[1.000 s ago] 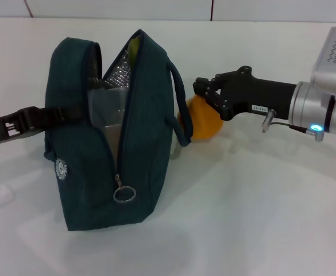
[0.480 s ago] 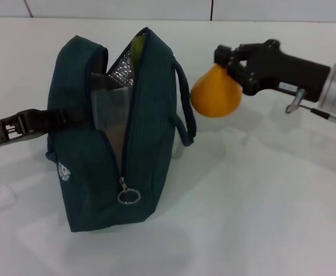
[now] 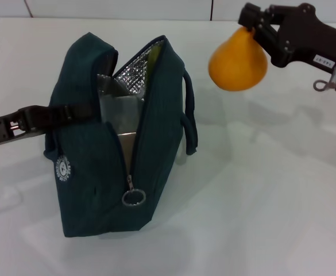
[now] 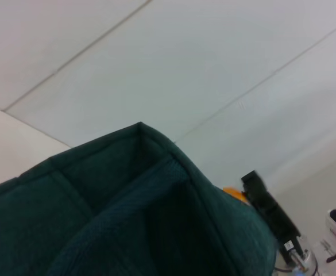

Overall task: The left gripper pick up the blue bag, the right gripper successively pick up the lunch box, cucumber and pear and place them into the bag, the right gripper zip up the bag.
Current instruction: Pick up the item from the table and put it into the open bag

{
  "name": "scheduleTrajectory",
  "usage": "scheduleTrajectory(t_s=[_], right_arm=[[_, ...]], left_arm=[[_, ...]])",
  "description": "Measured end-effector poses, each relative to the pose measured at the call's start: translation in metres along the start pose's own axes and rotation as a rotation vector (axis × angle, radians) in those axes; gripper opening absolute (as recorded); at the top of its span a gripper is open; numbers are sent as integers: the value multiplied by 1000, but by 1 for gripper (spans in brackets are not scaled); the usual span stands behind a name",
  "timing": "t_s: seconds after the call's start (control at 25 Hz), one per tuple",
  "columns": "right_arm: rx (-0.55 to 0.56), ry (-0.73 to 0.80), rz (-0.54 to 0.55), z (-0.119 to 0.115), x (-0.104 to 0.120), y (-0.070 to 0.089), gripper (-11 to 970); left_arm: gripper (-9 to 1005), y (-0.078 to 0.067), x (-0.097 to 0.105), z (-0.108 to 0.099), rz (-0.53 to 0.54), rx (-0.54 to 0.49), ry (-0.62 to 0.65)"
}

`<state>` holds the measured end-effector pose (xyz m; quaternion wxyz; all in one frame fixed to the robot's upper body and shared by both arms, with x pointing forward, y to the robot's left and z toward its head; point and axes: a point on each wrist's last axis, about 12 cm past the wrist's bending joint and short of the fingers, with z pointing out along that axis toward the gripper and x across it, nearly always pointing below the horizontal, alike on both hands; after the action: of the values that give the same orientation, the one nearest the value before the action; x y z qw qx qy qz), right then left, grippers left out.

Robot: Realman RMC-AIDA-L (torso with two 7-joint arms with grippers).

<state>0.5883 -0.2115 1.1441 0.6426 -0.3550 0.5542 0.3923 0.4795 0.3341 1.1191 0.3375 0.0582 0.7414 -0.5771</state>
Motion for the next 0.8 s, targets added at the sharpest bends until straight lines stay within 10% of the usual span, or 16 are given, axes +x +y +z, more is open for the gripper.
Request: scheduleTrajectory(t_s=[0.8], right_arm=[[-301,19,-43,93,-15,35,94]], left_arm=[[37,5,4,15,-21,55,18]])
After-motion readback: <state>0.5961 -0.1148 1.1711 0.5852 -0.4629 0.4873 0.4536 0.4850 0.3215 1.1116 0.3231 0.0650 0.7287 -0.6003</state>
